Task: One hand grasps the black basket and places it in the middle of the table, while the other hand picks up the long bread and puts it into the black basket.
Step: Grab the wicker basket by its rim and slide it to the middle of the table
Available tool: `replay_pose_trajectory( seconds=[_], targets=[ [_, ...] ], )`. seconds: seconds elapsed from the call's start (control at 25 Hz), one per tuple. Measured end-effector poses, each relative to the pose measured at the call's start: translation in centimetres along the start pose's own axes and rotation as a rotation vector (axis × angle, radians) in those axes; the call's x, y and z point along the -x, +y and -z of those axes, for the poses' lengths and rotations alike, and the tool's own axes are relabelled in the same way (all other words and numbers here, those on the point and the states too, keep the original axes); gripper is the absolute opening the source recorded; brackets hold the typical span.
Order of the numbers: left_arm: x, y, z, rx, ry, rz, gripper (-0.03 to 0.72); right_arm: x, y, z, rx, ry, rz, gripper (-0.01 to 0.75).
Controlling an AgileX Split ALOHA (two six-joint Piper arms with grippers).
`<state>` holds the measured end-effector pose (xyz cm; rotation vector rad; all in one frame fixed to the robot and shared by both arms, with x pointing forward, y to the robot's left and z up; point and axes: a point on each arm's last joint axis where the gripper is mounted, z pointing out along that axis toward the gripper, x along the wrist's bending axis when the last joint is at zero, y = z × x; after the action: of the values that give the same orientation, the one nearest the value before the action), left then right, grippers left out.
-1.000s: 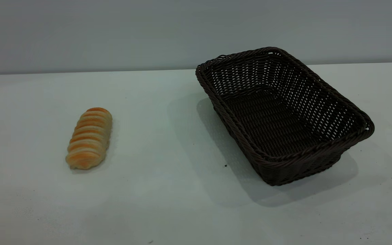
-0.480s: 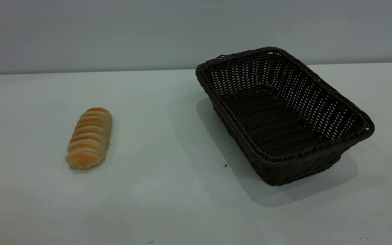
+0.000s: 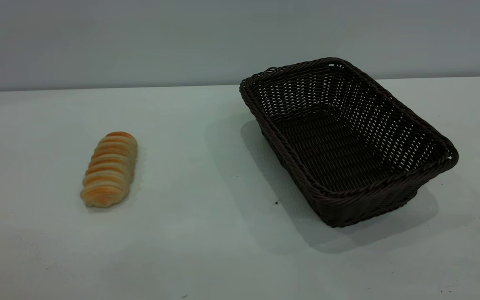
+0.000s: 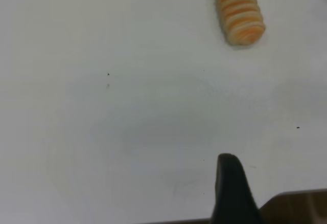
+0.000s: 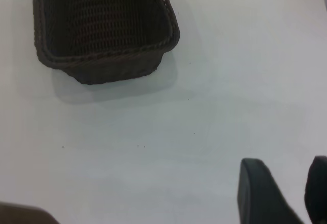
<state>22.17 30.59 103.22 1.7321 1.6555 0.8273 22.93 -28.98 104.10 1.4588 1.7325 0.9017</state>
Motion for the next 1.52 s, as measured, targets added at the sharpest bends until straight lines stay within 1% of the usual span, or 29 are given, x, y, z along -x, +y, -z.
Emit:
replay_pose_trajectory(
  seconds=[0.92, 1.12, 1.24, 1.44, 1.52],
  targets=[
    [-0.1, 0.0, 0.0, 0.0, 0.007, -0.007, 0.484, 0.0, 0.0, 0.0, 0.001, 0.005, -0.003, 0.239],
    [-0.2, 0.0, 0.0, 0.001, 0.022, -0.007, 0.484, -0.4, 0.1, 0.0, 0.009, 0.048, -0.022, 0.239],
    [-0.3, 0.0, 0.0, 0.002, 0.038, -0.017, 0.484, -0.5, 0.1, 0.0, 0.01, 0.057, -0.026, 0.239],
    [-0.5, 0.5, 0.1, 0.039, 0.059, -0.042, 0.484, -0.6, 0.2, 0.0, 0.024, 0.068, -0.028, 0.242],
    [-0.7, 1.1, -0.2, 0.024, 0.074, -0.037, 0.484, -0.8, 0.7, -0.1, 0.016, 0.099, -0.024, 0.257]
  ],
)
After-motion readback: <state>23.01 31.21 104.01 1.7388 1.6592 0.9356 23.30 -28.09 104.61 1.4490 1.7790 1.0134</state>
